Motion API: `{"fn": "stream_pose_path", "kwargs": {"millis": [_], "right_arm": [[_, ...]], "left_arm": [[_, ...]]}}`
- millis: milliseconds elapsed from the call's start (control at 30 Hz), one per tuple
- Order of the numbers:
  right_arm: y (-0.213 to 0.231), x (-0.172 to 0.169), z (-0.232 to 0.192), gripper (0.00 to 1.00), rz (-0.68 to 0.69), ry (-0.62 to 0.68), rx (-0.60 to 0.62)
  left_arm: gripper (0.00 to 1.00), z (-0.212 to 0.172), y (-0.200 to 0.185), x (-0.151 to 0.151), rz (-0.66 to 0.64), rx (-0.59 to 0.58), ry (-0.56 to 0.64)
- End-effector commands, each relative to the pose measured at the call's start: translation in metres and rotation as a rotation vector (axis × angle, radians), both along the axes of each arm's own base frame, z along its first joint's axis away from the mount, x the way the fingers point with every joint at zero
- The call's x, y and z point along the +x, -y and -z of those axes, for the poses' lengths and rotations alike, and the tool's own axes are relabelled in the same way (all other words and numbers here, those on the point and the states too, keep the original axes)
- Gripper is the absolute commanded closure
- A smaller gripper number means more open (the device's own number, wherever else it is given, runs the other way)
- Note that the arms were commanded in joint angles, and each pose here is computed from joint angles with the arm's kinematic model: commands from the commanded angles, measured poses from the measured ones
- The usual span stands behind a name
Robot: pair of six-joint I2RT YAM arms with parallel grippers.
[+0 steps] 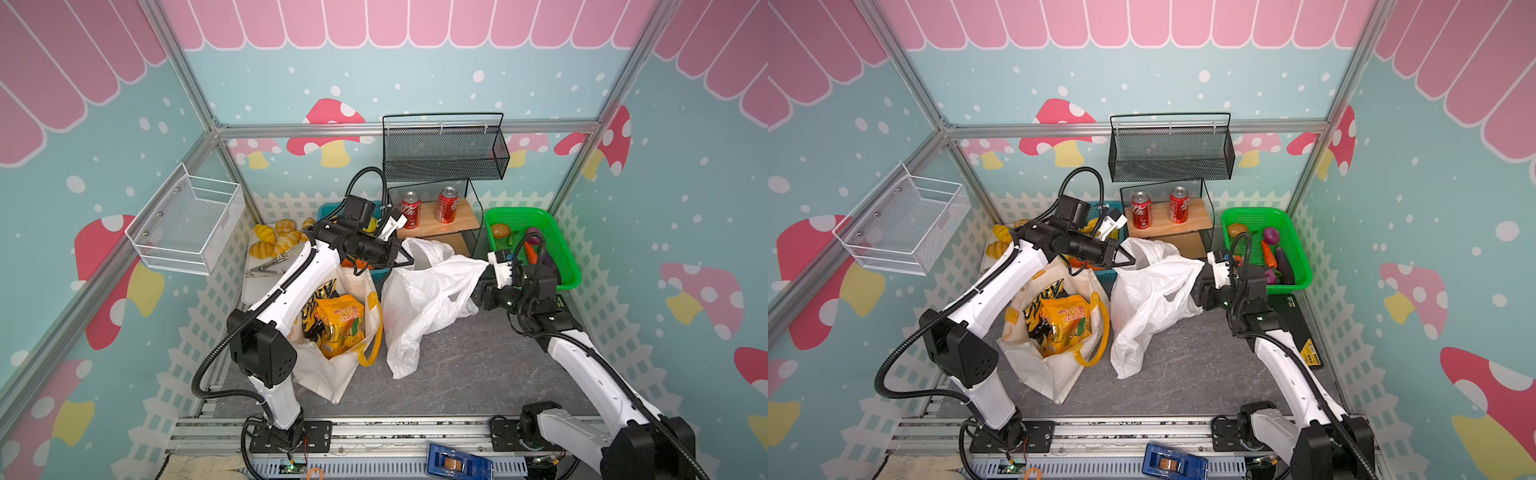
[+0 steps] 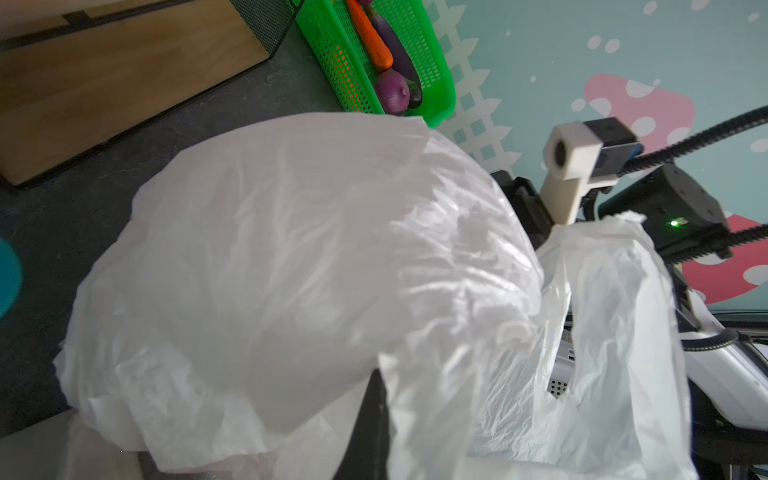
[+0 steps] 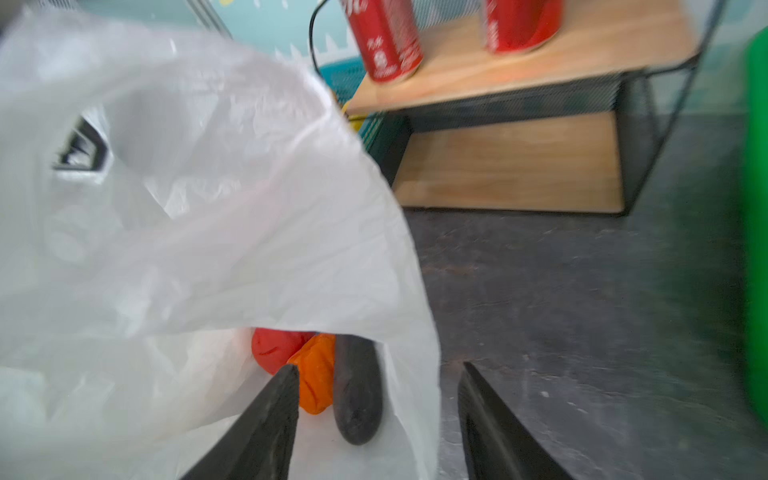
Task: Place the mixed food into the grocery bags and tie them
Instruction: 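Return the right gripper to the green basket above the carrots and onion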
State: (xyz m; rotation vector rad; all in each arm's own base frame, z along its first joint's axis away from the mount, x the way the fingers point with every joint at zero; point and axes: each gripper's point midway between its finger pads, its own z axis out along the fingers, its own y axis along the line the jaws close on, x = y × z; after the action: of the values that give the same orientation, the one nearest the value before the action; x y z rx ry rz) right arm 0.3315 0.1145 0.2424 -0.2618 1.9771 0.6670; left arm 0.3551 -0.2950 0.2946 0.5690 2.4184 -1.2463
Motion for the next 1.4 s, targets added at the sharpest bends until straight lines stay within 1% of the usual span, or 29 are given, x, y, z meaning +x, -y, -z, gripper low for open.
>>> {"fn": "stream_pose_path", "kwargs": {"millis": [0, 67, 133, 233, 267, 367, 433, 467, 533, 633, 733, 833, 933, 1100, 1233, 1333, 1367], "right_arm": [[0.04, 0.002, -0.011, 0.37, 0.132, -0.01, 0.008], [0.062, 0.007, -0.016, 0.36, 0.222, -0.001, 0.006], [0.089, 0.019, -0.02, 0.33, 0.348, 0.011, -0.021], [0.135, 0.048, -0.013, 0.29, 0.56, 0.013, -0.118], [0.147, 0.06, -0.005, 0.28, 0.605, -0.001, -0.157], [0.19, 0.101, 0.026, 0.26, 0.73, -0.084, -0.325], [0.216, 0.128, 0.05, 0.25, 0.774, -0.152, -0.418], [0.227, 0.136, 0.062, 0.25, 0.788, -0.191, -0.446], [0.241, 0.152, 0.086, 0.26, 0.777, -0.259, -0.479], [0.258, 0.165, 0.117, 0.26, 0.769, -0.357, -0.534], [0.262, 0.172, 0.149, 0.24, 0.722, -0.472, -0.538], [0.257, 0.174, 0.168, 0.21, 0.672, -0.526, -0.539], [0.251, 0.174, 0.182, 0.16, 0.625, -0.563, -0.528], [0.25, 0.171, 0.203, 0.14, 0.599, -0.625, -0.534], [0.251, 0.171, 0.21, 0.21, 0.596, -0.644, -0.541], [0.253, 0.175, 0.209, 0.28, 0.6, -0.638, -0.548], [0.252, 0.176, 0.207, 0.32, 0.596, -0.635, -0.546]], "left_arm": [[1.0, -0.005, -0.005, 0.008, -0.033, 0.001, 0.023], [1.0, -0.005, -0.006, 0.009, -0.036, 0.001, 0.02], [1.0, -0.004, -0.006, 0.01, -0.041, 0.001, 0.019], [1.0, -0.003, -0.005, 0.01, -0.04, -0.005, 0.007], [1.0, -0.004, -0.005, 0.01, -0.04, -0.006, 0.006], [1.0, -0.006, -0.005, 0.008, -0.038, -0.014, 0.006], [1.0, -0.009, -0.004, 0.007, -0.034, -0.022, 0.01], [1.0, -0.009, -0.004, 0.007, -0.032, -0.023, 0.012], [1.0, -0.009, -0.004, 0.007, -0.033, -0.024, 0.013], [1.0, -0.008, -0.007, 0.011, -0.042, -0.032, -0.002], [1.0, -0.005, -0.013, 0.017, -0.059, -0.035, -0.013], [1.0, -0.004, -0.015, 0.019, -0.067, -0.036, -0.02], [1.0, -0.004, -0.017, 0.021, -0.074, -0.038, -0.02], [1.0, -0.001, -0.018, 0.024, -0.081, -0.039, -0.031], [1.0, -0.002, -0.019, 0.024, -0.082, -0.04, -0.032], [1.0, -0.002, -0.018, 0.024, -0.08, -0.042, -0.029], [1.0, -0.002, -0.018, 0.024, -0.081, -0.041, -0.03]]}}
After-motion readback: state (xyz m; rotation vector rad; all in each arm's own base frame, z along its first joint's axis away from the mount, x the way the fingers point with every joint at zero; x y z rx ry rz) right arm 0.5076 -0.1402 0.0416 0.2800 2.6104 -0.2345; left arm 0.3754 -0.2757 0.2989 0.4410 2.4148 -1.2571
